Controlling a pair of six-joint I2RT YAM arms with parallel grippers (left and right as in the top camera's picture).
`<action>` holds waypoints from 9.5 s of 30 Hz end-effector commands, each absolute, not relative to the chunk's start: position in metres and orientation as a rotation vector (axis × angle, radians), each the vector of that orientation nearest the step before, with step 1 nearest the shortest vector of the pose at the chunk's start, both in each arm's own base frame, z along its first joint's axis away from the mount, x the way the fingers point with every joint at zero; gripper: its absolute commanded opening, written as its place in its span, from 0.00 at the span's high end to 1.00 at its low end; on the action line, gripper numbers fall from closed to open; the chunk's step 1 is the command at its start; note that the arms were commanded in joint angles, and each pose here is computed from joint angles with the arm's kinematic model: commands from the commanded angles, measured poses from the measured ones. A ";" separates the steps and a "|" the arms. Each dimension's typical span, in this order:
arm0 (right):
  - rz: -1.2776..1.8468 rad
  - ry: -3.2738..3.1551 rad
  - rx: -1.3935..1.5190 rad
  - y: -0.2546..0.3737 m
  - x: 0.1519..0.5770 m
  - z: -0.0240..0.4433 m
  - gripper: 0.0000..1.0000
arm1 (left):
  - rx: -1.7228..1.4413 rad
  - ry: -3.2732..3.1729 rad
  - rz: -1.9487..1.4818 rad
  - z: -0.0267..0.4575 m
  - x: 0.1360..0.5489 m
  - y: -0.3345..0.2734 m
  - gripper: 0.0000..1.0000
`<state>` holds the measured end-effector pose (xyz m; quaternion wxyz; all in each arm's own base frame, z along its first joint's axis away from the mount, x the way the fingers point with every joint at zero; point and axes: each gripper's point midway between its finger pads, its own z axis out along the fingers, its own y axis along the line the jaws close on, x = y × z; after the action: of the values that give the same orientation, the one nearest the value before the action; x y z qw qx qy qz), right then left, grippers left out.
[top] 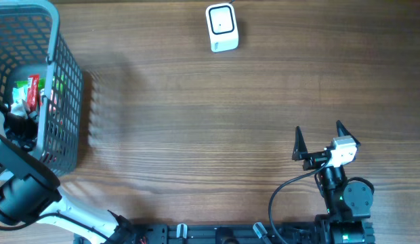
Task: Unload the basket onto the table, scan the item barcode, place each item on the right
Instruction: 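Grasp the green-capped jar in the basket with the left gripper, then carry the jar with the left gripper toward the white scanner, then lower the jar onto the table and open the left gripper, then move the left gripper back over the basket, then grasp the white tissue pack and Kleenex roll with the left gripper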
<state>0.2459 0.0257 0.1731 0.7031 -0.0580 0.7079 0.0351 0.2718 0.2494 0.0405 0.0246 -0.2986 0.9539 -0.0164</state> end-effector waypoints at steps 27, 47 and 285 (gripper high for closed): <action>0.071 1.563 -0.150 0.027 0.245 0.175 0.00 | -0.704 2.198 0.209 0.324 0.324 0.259 0.38; 0.071 1.563 -0.150 0.027 0.245 0.175 0.00 | -0.025 2.037 -0.254 0.434 0.283 -0.002 0.38; 0.072 1.564 -0.150 0.027 0.245 0.175 0.00 | -0.763 2.731 0.006 0.048 0.362 0.276 0.53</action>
<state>0.2459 0.0257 0.1731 0.7031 -0.0580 0.7079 0.0351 0.3640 0.2834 0.0606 0.1623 -0.2652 0.9500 0.0278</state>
